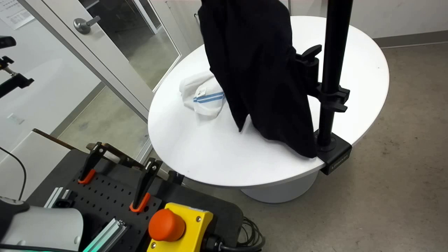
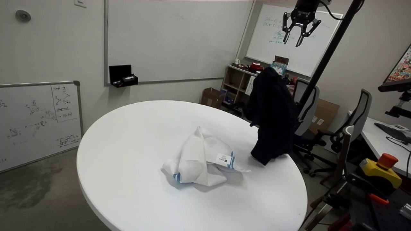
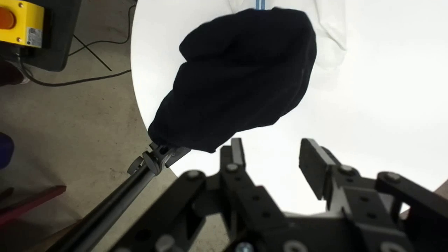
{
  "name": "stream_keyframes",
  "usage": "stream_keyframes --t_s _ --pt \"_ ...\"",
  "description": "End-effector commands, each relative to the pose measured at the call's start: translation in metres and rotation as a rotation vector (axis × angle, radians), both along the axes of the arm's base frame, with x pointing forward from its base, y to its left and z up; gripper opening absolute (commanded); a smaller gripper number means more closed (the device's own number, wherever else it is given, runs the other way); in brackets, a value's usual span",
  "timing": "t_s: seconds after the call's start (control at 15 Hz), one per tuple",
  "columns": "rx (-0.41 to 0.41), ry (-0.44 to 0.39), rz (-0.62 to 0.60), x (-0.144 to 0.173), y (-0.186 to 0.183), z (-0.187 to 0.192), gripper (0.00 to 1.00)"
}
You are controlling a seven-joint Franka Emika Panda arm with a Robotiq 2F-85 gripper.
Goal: Put the black t-shirt on the black stand
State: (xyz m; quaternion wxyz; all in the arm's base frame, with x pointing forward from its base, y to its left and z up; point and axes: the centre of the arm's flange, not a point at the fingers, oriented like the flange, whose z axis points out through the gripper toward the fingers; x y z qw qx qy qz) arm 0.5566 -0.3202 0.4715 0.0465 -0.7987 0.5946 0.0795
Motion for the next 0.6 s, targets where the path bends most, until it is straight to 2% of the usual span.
stream_keyframes --t_s 0.0,0.2,0.4,0.53 --pt "-0.003 0.016 -0.008 0.012 0.004 0.005 0.78" --pt "-0.006 0.014 0.001 0.013 0.009 0.005 1.00" --pt "0.011 0.000 0.040 0.009 0.018 0.010 1.00" --pt "0.049 -0.004 0.089 0.004 0.028 0.012 1.00"
